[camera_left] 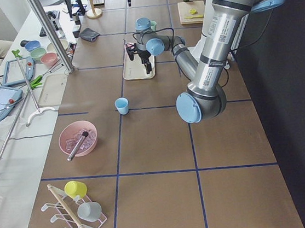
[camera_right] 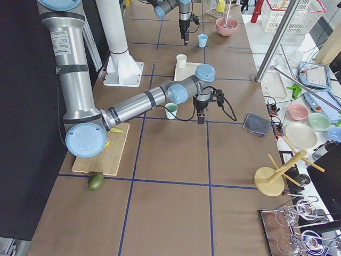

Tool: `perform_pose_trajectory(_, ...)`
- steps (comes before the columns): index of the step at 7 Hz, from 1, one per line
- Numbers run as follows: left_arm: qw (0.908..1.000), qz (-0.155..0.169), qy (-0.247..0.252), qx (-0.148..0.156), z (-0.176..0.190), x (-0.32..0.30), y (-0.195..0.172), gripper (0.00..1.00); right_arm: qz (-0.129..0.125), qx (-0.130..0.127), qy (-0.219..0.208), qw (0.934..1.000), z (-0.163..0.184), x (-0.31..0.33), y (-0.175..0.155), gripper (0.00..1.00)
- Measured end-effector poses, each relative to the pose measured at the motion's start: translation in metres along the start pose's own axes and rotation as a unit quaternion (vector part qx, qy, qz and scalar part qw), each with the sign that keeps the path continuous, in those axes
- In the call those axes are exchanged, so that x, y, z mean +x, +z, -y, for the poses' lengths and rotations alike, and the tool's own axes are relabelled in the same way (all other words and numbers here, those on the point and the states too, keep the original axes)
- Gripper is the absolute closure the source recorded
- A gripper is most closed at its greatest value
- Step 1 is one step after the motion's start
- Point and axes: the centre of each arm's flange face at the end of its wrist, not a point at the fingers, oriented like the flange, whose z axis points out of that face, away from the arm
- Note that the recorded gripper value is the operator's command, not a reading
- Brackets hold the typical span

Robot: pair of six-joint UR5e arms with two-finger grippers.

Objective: Place all cups on tray

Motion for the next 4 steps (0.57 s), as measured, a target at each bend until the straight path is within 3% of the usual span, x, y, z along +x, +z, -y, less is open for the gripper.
perform_pose_trajectory(2, 0.9998, 0.005, 0.02, -0.002, 0.012, -0.032, -0.01, 0.0, -0.016, 0.0, 0.046, 0.9988, -0.063, -0.04, 0.016, 0.01)
perform_pose_trajectory(4, 0.9997, 0.005, 0.023, -0.002, 0.013, -0.037, -0.013, 0.0, -0.004, 0.024, 0.073, 0.997, -0.114, -0.066, 0.045, 0.02)
